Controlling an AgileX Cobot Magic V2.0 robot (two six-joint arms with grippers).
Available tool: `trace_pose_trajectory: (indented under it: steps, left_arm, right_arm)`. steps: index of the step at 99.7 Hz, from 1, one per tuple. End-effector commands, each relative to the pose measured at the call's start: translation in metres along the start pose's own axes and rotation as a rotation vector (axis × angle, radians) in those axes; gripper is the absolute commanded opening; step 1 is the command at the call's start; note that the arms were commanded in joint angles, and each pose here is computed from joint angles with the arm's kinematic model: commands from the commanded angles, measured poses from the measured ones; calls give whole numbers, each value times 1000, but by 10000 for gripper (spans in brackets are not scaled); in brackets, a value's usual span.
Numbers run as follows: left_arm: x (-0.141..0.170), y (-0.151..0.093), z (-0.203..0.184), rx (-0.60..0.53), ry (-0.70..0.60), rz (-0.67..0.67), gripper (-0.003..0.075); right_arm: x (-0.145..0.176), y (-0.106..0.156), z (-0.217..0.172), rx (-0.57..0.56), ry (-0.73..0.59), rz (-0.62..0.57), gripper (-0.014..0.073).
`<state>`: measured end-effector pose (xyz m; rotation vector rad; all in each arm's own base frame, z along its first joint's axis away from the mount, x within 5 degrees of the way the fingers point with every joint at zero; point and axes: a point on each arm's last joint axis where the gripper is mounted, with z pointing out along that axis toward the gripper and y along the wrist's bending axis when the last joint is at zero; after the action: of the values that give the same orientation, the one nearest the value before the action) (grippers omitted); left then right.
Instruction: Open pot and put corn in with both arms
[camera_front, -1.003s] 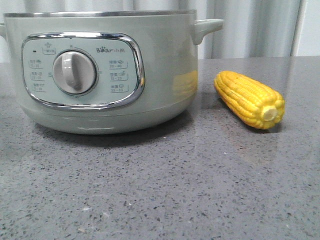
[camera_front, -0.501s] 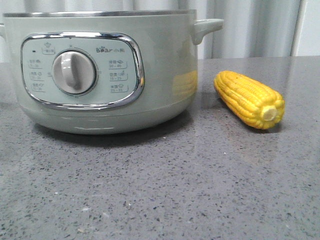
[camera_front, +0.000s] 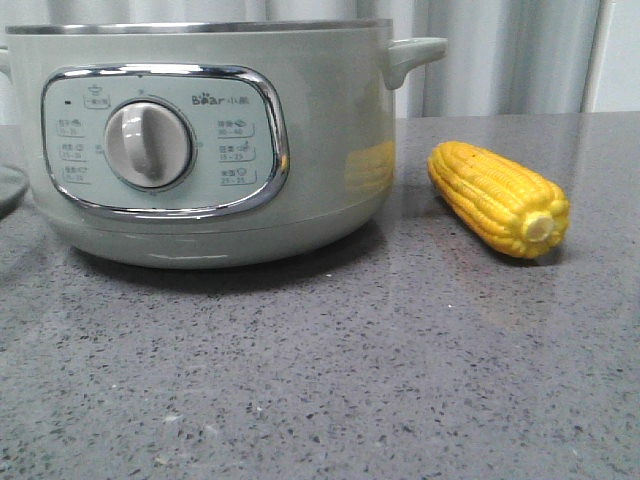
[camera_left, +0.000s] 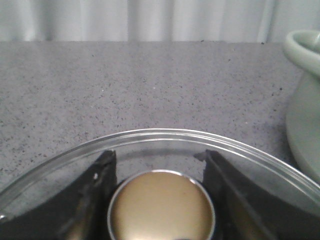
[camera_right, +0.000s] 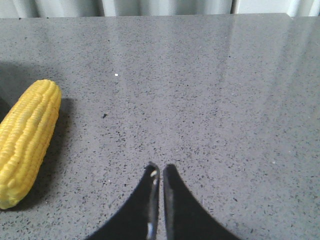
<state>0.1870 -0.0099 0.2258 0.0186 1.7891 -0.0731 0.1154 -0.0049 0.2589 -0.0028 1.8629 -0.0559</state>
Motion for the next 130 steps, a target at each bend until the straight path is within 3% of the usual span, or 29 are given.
trace_pose_trajectory:
  steps: [1, 14, 36, 60, 101, 119, 130]
  left_arm:
    - [-25, -1, 4, 13, -203, -4, 47]
    - [-22, -1, 10, 14, -201, -5, 120]
    - [-18, -1, 14, 13, -180, -5, 137]
    - [-16, -1, 14, 11, -153, -5, 295]
    - [-7, 0, 15, 5, -58, -5, 301]
    - [-6, 0, 15, 4, -47, -5, 400]
    - [-8, 0, 14, 5, -56, -5, 412]
  right_arm:
    - [-20, -1, -1, 10, -108, -7, -57]
    - [-20, -1, -1, 10, -108, -7, -57]
    - [-19, -1, -1, 9, -105, -7, -57]
    - [-19, -1, -1, 9, -105, -7, -57]
    - [-19, -1, -1, 9, -105, -6, -57]
    - [-19, -1, -1, 8, -96, -6, -57]
    - [-17, -1, -1, 3, -73, 8, -57]
